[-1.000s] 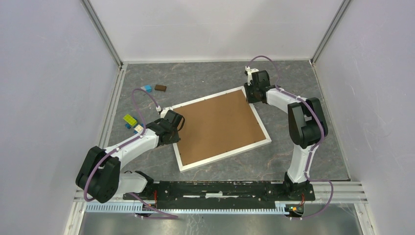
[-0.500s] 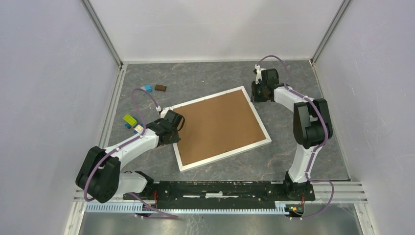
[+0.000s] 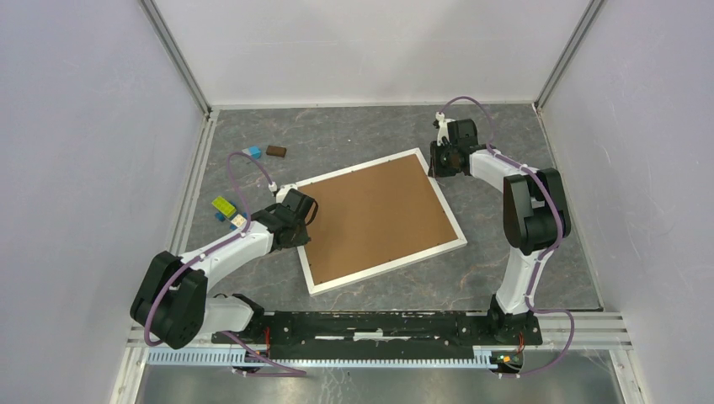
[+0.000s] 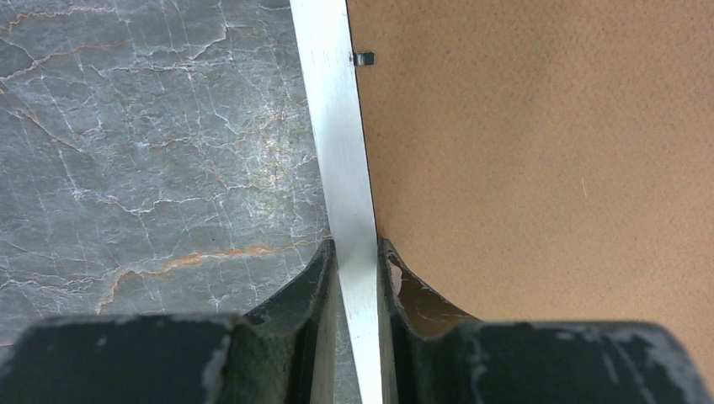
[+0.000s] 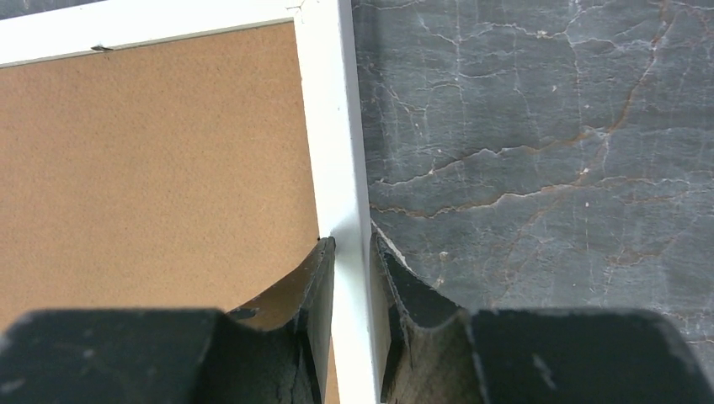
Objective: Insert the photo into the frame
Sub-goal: Install the photo frame at the center of the board.
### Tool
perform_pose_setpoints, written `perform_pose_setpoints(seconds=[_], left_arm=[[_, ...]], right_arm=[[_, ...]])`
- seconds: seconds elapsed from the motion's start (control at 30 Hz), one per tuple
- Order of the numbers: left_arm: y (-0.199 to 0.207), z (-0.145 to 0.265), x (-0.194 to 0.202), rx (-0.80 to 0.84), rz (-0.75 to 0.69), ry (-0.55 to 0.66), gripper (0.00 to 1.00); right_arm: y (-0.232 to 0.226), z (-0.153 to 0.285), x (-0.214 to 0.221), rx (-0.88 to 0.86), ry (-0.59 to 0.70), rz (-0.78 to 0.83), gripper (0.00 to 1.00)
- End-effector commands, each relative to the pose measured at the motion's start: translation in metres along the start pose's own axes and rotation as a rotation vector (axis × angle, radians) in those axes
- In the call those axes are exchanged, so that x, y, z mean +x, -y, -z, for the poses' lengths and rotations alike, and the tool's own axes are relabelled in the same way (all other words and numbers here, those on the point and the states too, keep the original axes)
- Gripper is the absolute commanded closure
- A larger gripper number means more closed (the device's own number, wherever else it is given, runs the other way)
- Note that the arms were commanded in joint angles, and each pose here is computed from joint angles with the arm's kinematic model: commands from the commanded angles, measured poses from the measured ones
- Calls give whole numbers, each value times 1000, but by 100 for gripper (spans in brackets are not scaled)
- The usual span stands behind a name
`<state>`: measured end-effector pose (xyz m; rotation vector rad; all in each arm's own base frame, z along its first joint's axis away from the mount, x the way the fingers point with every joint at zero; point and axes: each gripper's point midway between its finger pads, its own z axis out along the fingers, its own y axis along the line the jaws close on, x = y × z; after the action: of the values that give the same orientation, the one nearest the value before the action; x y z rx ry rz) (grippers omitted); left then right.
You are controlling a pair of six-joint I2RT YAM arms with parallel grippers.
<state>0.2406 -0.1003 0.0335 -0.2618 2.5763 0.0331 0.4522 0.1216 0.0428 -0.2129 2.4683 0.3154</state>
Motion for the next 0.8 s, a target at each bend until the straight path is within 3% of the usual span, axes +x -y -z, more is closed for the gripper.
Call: perform_pose_setpoints(seconds=[0.0,0.77], left_arm=[[0,-13,17,-1,-20,-50,98],[0,-13,16,3,-19,-46,98]], right_arm=[[-3,-10,11,-17,-22,-1,73],[-27,-11,43,-17,-94,73,74]])
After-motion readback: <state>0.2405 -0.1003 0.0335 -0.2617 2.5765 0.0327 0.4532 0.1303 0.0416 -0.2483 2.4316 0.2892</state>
